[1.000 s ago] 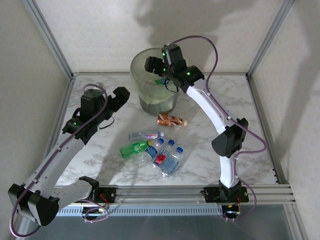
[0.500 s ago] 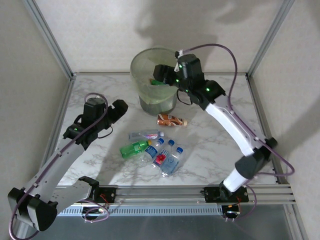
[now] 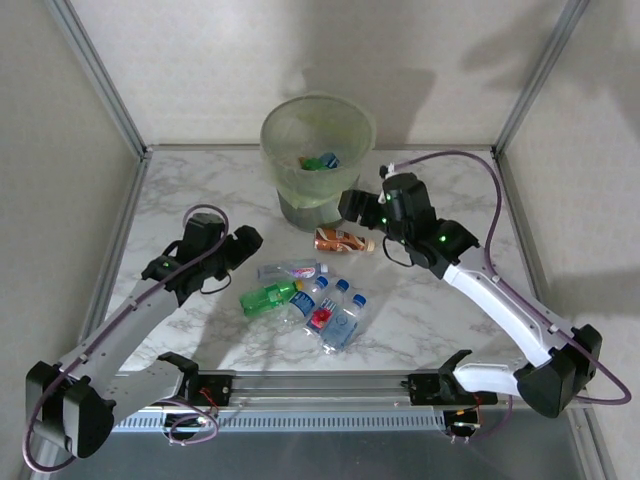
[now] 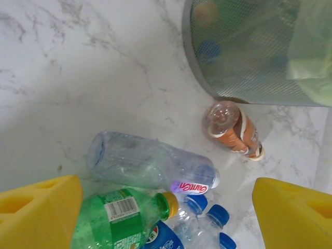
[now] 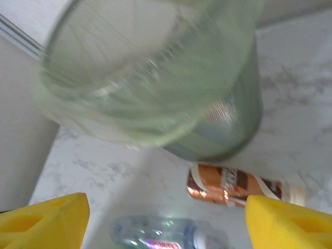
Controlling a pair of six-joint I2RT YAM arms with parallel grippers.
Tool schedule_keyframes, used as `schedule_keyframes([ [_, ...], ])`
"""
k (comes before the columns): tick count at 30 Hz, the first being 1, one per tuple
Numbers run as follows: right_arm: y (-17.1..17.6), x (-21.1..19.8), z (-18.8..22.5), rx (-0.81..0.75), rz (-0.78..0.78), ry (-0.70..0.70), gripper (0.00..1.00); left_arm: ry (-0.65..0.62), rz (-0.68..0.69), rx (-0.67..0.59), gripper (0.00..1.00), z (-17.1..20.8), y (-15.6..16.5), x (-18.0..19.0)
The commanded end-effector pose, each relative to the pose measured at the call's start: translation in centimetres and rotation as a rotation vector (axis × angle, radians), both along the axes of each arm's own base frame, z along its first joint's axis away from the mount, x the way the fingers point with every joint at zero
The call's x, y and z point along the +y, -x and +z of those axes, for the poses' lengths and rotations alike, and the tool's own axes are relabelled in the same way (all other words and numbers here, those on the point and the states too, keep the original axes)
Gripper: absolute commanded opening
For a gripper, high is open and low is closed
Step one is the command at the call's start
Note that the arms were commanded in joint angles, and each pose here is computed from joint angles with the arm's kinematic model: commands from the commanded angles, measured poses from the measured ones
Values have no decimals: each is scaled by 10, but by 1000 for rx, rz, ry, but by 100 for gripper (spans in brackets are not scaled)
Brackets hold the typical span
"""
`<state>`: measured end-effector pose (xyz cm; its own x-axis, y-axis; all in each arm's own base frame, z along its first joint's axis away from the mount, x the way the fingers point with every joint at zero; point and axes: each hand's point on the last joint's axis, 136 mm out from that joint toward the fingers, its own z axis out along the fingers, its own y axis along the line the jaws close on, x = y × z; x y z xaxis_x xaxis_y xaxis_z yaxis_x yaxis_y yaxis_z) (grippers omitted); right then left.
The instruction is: Put the plastic bottles in the bin
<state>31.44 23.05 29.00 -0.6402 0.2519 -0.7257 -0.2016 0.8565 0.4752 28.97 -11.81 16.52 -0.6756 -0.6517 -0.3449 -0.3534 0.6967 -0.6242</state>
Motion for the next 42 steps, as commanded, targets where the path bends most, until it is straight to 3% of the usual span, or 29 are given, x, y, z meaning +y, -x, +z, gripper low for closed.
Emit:
schedule_keyframes([
  [1,5,-13,-19,51,-75,-9,78,7,4,30,84,-8,6,-2],
  [9,7,-25,-86,224,-161,107,77,-16,-29,127,81,-40,13,-13],
  [22,4,-20,-85,222,-159,77,77,82,104,200,91,-69,0,-22],
  [42,10,-31,-91,229,-180,80,77,147,243,334,94,-111,-12,-30],
])
